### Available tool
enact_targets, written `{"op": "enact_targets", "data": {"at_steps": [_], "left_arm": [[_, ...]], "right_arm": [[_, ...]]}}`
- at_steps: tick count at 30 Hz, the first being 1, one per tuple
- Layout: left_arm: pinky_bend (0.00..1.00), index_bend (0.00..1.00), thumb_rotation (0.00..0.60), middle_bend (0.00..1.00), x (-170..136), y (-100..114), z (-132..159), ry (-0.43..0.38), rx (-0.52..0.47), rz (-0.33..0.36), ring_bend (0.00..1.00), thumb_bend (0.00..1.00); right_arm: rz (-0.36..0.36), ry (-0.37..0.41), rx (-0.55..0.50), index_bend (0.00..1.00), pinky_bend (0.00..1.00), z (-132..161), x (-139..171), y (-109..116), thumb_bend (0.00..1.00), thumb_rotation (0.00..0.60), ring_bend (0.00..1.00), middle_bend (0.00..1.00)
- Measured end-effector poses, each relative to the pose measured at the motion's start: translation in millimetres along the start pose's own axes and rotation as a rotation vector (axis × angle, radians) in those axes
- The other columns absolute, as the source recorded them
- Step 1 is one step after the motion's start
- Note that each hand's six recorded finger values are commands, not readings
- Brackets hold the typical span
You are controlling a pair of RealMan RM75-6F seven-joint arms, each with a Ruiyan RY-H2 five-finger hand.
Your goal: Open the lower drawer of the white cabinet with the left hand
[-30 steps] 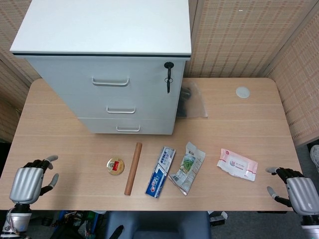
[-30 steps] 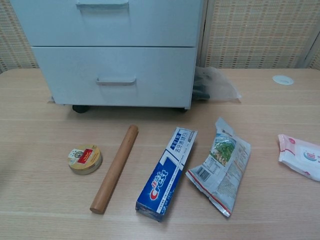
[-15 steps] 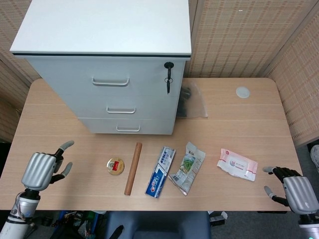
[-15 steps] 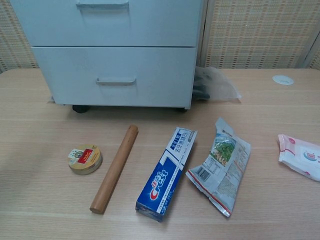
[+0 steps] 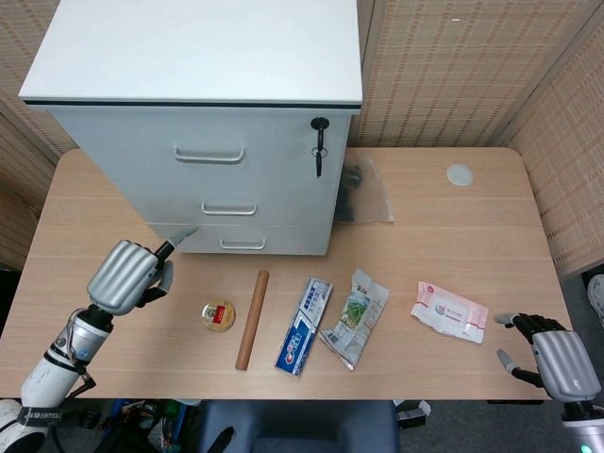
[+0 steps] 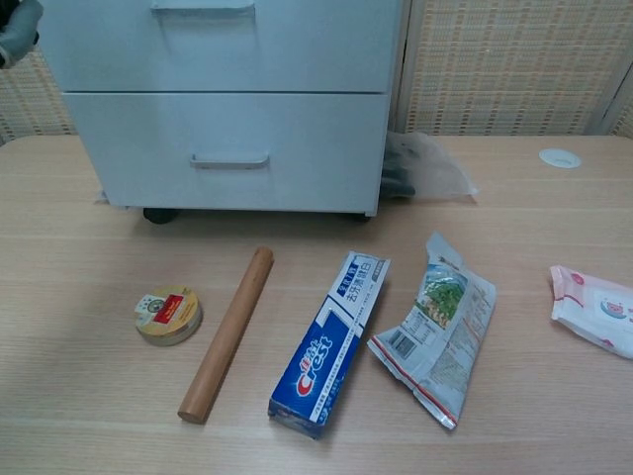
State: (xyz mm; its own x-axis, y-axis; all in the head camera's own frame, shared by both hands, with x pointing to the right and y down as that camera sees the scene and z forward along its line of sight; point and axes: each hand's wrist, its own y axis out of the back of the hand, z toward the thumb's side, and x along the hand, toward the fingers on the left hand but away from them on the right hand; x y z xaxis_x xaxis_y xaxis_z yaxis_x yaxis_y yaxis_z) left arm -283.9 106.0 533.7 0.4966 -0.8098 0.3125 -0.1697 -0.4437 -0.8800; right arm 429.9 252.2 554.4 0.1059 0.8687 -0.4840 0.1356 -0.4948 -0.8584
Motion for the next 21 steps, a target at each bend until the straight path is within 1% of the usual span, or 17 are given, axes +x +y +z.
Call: {"op": "enact_targets", "data": {"at_steps": [5,14,21], "left_arm": [[1.00,0.09,0.600,0.98,20,-1,9,-0.013,-0.020,-0.023,1.00,0.76],[1.00,0.09,0.600,0.98,53,-4,19,-0.010,-0.051,-0.063,1.00,0.76],[1.00,0.13,0.600,0.98,66,-9,21,0.005,-0.046,-0.088,1.00,0.76]], "right_arm": [[-0.002,0.006,0.000,0.34,0.41,1,-1,1,0.25,0.600,0.36,0.41],[-0.001,-0.002,-0.002,0.34,0.41,0,1,0,0.25,0.600,0.36,0.41],[-0.001,-0.016,-0.004,0.34,0.41,-5,3,-1,0.25,0.600,0.36,0.41]]}}
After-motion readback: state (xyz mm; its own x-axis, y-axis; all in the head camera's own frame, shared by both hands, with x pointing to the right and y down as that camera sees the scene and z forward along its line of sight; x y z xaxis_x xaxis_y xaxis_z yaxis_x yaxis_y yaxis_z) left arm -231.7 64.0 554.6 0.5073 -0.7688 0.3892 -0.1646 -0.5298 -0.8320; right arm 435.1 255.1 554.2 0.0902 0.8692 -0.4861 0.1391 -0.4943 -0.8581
